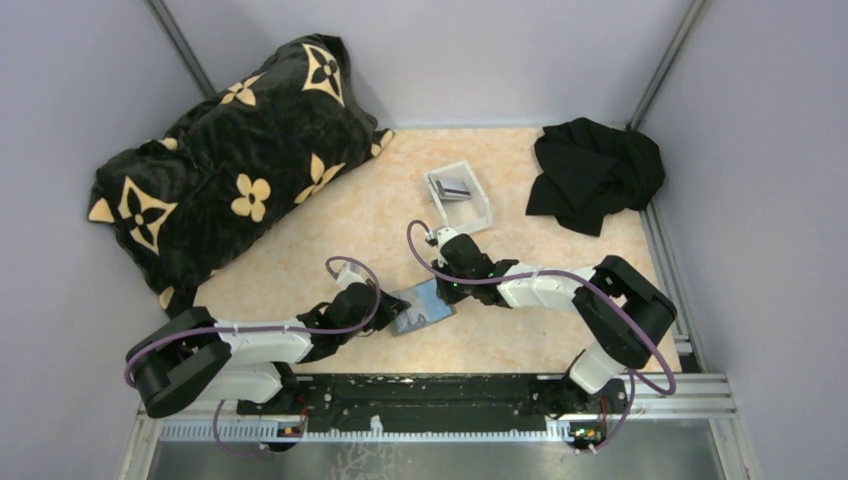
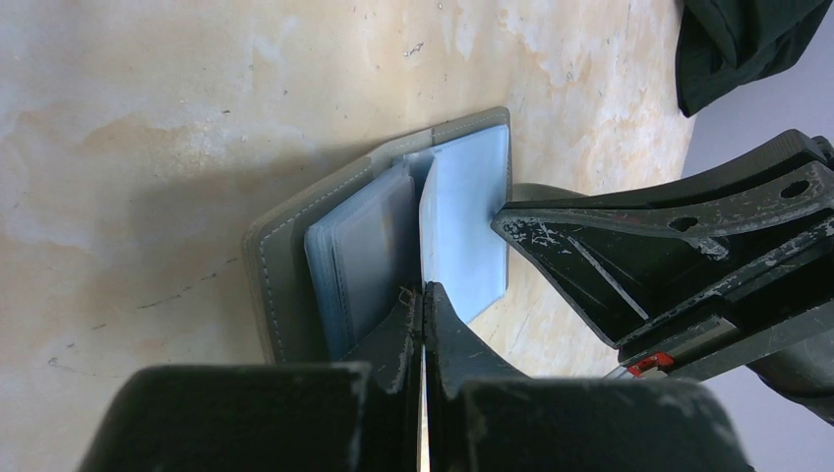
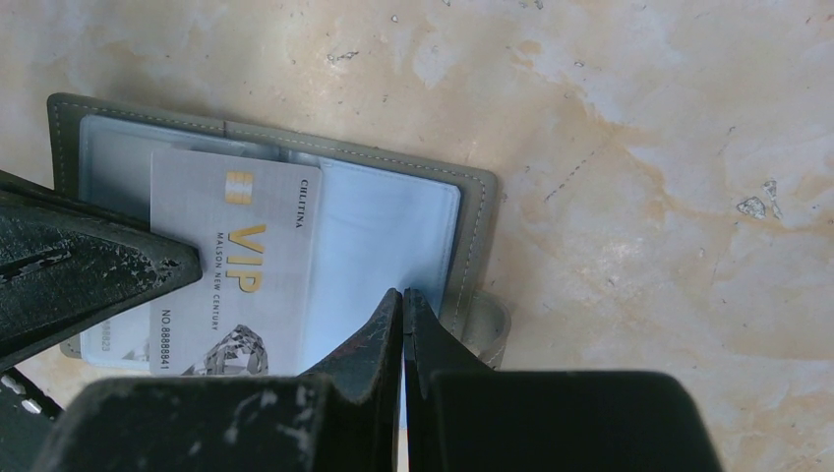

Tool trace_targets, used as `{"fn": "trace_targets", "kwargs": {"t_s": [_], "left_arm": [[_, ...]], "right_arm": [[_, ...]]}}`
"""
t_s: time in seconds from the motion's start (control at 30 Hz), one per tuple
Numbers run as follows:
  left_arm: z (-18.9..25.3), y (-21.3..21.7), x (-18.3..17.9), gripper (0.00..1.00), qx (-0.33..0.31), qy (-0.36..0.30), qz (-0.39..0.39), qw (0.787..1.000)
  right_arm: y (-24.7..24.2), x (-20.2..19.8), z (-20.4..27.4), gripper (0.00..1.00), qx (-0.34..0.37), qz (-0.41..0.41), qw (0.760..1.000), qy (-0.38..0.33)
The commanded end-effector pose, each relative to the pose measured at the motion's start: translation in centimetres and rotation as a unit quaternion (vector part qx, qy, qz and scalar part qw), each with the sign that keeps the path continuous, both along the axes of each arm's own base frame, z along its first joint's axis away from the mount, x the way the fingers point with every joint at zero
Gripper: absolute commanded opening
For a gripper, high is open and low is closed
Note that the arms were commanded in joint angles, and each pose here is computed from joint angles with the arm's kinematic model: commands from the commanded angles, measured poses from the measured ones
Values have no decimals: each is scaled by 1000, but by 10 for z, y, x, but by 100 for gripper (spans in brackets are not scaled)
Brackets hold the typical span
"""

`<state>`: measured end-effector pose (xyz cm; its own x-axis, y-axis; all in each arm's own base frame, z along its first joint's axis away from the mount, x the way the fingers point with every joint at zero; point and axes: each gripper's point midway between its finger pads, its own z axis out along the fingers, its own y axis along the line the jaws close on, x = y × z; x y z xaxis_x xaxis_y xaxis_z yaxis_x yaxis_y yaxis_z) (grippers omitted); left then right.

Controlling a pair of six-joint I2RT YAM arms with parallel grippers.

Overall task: Put the credit cards into the card holder
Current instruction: Insert the credit card into the card holder.

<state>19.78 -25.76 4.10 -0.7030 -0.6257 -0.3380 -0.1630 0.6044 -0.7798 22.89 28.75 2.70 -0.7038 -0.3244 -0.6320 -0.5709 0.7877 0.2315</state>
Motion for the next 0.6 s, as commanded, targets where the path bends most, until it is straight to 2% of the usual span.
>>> {"fn": "trace_targets", "kwargs": {"t_s": [0.0, 0.2, 0.57], "left_arm": [[-2, 7, 4, 0, 7, -8, 20, 1000], [0, 10, 9, 0, 10, -19, 33, 999], [-6, -5, 1, 0, 4, -1, -5, 1000]], "right_arm": [[1, -6, -6, 0, -2, 1, 1000, 4], [1, -6, -8, 0, -3, 1, 1000, 6], [-1, -6, -9, 0, -5, -1, 1000, 7]]}}
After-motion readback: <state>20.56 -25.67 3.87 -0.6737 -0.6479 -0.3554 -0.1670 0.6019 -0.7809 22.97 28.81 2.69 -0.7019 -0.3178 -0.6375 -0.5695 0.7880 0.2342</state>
